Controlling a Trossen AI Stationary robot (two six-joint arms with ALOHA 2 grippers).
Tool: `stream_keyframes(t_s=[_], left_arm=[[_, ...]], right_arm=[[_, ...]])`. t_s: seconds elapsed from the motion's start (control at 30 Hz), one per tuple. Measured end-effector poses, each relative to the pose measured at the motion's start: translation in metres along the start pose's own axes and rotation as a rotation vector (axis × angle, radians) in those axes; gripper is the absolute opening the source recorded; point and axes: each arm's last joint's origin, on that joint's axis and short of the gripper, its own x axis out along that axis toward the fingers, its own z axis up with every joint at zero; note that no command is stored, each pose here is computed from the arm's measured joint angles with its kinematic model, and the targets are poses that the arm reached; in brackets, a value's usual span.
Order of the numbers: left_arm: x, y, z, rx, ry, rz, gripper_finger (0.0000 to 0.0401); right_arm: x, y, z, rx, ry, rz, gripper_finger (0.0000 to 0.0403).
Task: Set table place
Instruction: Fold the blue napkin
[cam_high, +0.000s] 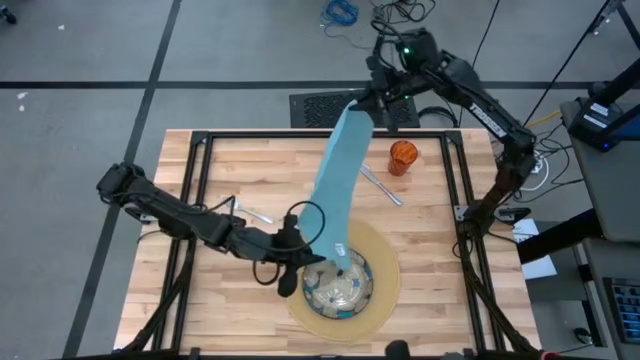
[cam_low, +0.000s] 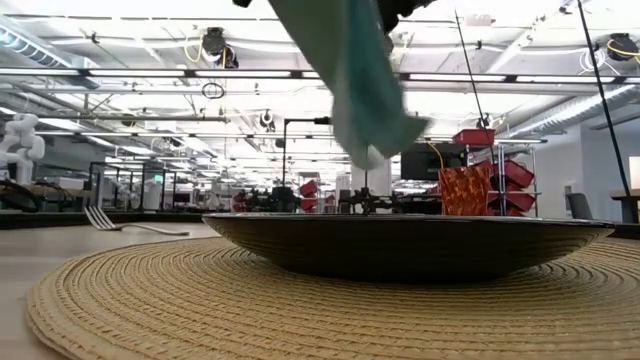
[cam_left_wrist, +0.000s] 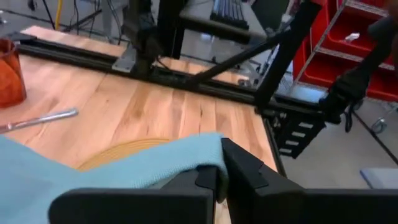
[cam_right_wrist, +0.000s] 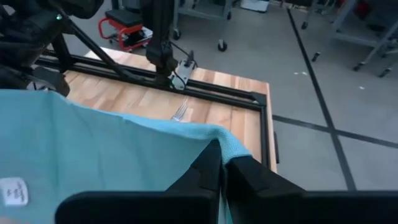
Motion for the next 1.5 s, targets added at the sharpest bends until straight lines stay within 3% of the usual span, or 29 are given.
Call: stream_keyframes(t_s=[0.2, 0.37, 0.53, 0.7, 0.87, 1.1, 1.37, 1.5], left_arm=[[0.029, 0.003, -0.024, -0.047, 0.125, -0.034, 0.0], [0.05, 0.006, -0.054, -0.129, 0.252, -0.01, 0.0], [0.042, 0.005, -0.05, -0.12, 0.245, 0.052, 0.0], [0.036, 0.011, -0.064, -0.127, 0.334, 0.2, 0.0], [0.033, 0.02, -0.085, -0.196, 0.372, 0.264, 0.0], [0.03, 0.028, -0.104, -0.261, 0.373, 0.285, 0.0], [0.028, 0.029, -0.111, -0.285, 0.358, 0.284, 0.0], [0.027, 0.028, -0.114, -0.285, 0.354, 0.28, 0.0]], right_arm=[[0.0, 0.0, -0.004, 0.045, 0.051, -0.022, 0.0], [0.037, -0.022, -0.043, 0.171, 0.188, 0.053, 0.0], [0.076, -0.036, -0.065, 0.176, 0.196, 0.115, 0.0], [0.107, -0.046, -0.08, 0.188, 0.165, 0.156, 0.0], [0.13, -0.055, -0.105, 0.24, 0.202, 0.192, 0.0], [0.157, -0.059, -0.129, 0.269, 0.221, 0.236, 0.0], [0.167, -0.062, -0.13, 0.245, 0.145, 0.262, 0.0001], [0.168, -0.063, -0.128, 0.227, 0.12, 0.273, 0.0035]])
